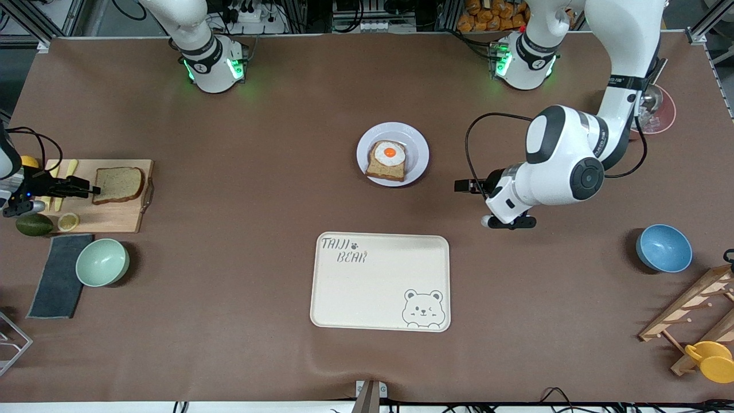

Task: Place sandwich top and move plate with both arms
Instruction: 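Grasp the bread slice with the right gripper while the left gripper holds the plate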

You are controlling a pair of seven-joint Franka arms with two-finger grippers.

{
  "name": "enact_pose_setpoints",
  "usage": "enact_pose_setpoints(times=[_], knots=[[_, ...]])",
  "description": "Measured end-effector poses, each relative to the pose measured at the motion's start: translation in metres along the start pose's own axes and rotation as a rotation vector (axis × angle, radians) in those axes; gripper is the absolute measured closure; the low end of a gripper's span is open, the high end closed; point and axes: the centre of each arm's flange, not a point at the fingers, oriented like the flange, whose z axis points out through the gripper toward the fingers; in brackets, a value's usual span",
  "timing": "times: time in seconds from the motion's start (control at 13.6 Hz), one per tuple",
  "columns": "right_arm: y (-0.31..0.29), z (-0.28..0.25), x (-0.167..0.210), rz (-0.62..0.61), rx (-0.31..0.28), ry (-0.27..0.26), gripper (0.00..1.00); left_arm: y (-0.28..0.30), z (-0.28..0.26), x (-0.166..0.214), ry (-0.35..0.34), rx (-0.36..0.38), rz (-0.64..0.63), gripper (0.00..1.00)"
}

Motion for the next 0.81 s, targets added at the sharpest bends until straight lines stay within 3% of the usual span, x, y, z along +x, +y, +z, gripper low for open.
enact_pose_setpoints(times=[0.29,0.59,0.81], knots=[[0.008,0.013,-0.007,0.006,0.021,0.007,0.51,0.000,0.007,0.000,-0.012,0.004,-0.001,0.00],[0.007,0.013,-0.007,-0.007,0.026,0.011,0.85,0.000,0.007,0.001,-0.011,0.003,-0.001,0.00],[0.007,0.013,-0.007,-0.011,0.028,0.012,0.87,0.001,0.006,0.002,-0.004,-0.004,-0.003,0.00]])
